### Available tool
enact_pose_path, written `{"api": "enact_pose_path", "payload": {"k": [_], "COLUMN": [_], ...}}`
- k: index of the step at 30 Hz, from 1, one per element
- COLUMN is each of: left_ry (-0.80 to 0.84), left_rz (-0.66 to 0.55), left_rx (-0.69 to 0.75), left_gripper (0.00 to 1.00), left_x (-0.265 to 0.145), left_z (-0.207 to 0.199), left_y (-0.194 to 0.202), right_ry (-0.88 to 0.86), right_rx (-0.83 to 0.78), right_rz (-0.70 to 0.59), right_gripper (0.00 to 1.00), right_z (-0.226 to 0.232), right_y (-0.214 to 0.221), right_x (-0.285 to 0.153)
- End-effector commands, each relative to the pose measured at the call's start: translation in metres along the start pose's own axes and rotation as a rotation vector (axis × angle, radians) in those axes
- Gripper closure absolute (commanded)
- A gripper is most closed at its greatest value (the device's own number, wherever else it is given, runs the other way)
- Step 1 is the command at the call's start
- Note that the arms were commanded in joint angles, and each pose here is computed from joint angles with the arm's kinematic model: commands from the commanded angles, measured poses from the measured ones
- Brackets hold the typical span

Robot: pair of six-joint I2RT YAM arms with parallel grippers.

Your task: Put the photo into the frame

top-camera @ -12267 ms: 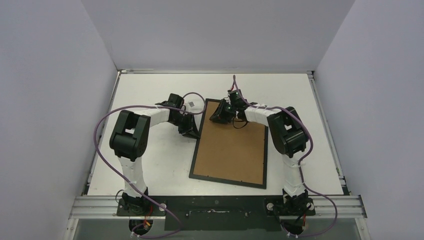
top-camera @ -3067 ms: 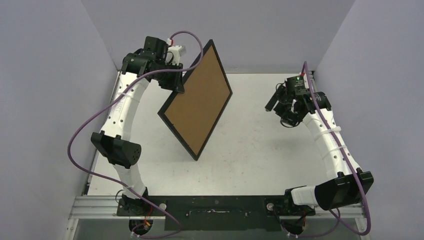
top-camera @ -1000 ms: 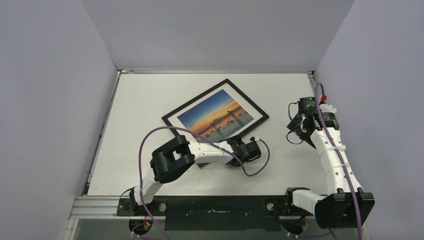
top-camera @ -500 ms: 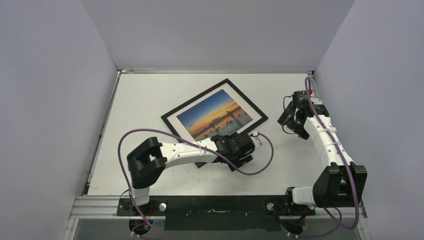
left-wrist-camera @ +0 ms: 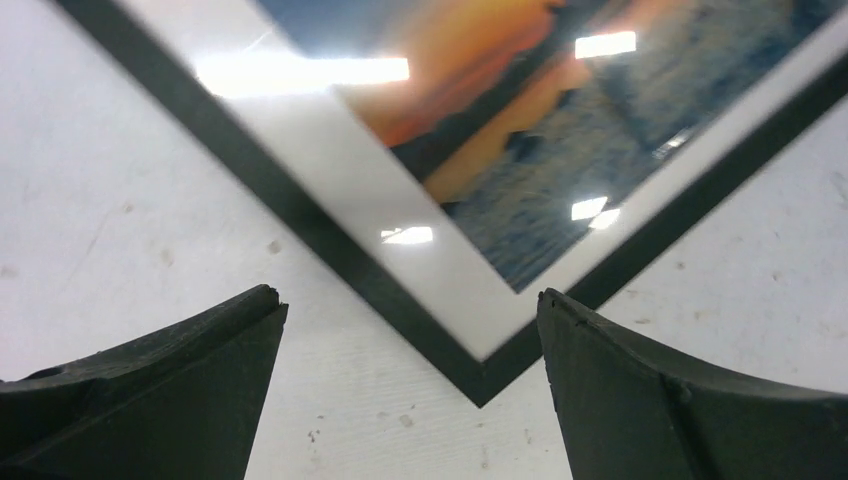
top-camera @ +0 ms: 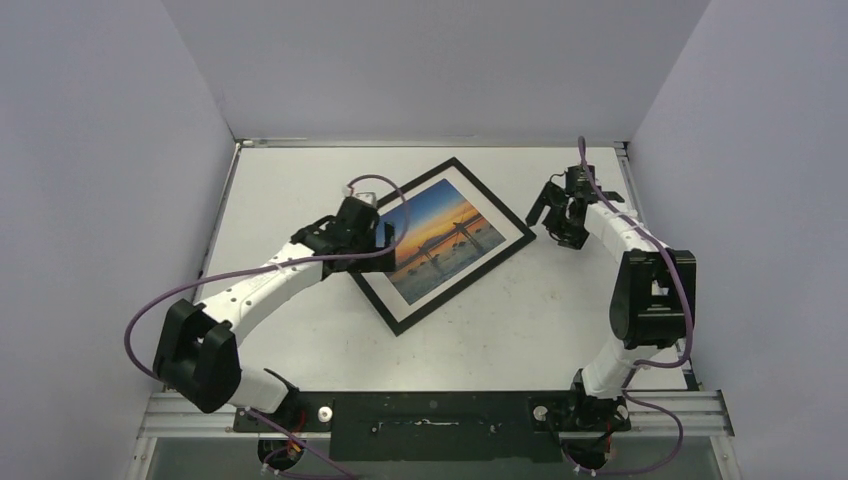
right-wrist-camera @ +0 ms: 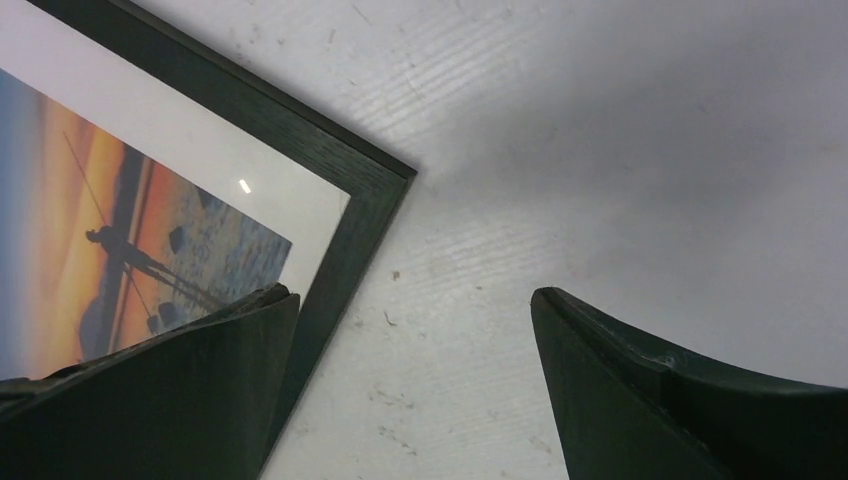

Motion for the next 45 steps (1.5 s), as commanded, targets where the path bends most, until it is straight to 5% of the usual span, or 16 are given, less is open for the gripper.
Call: {"api": "enact_pose_path", "payload": {"k": [1, 11, 17, 26, 37, 45], "left_ry": [-0.060, 0.017, 0.187, 0.187, 0.118, -0.041], "left_rz": [0.032, 0.119, 0.216, 0.266, 0.234, 0.132], "left_rx": [-0.285, -0.542, -0.589, -0.560, -0.527, -0.452], "left_gripper": [0.03, 0.03, 0.07, 0.09, 0.09, 0.03], "left_x": [-0.006, 0.032, 0.055, 0.074, 0.091, 0.072], "left_z": [0.040, 0.092, 0.089, 0.092, 0.095, 0.107], "left_y": [0.000, -0.009, -0.019, -0.037, -0.055, -0.073], "right_ry": [-0.161, -0.258, -0.369, -0.433, -0.253, 0.088], "right_rx": [-0.056, -0.174, -0.186, -0.079, 0.027, 0.230], "right_rz": [-0.155, -0.094, -0.053, 0.035, -0.002, -0.141], "right_gripper": [0.09, 0.07, 0.08, 0.10, 0.15, 0.13], "right_z": [0.020, 0.031, 0.038, 0.044, 0.023, -0.022], "right_y": [-0.040, -0.050, -0.044, 0.000, 0.066, 0.096], "right_x": [0.010, 0.056, 0.060, 0.055, -0.021, -0.064]}}
Point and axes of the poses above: each gripper's point midway between its finger pads, its own x axis out along the fingers, its own z axis along the line the jaws close on, y = z × x, the point moved 9 cm from there along -x, back along the fingers, and after that the axes turned 12 degrees about -x, right-handed, at the moved point
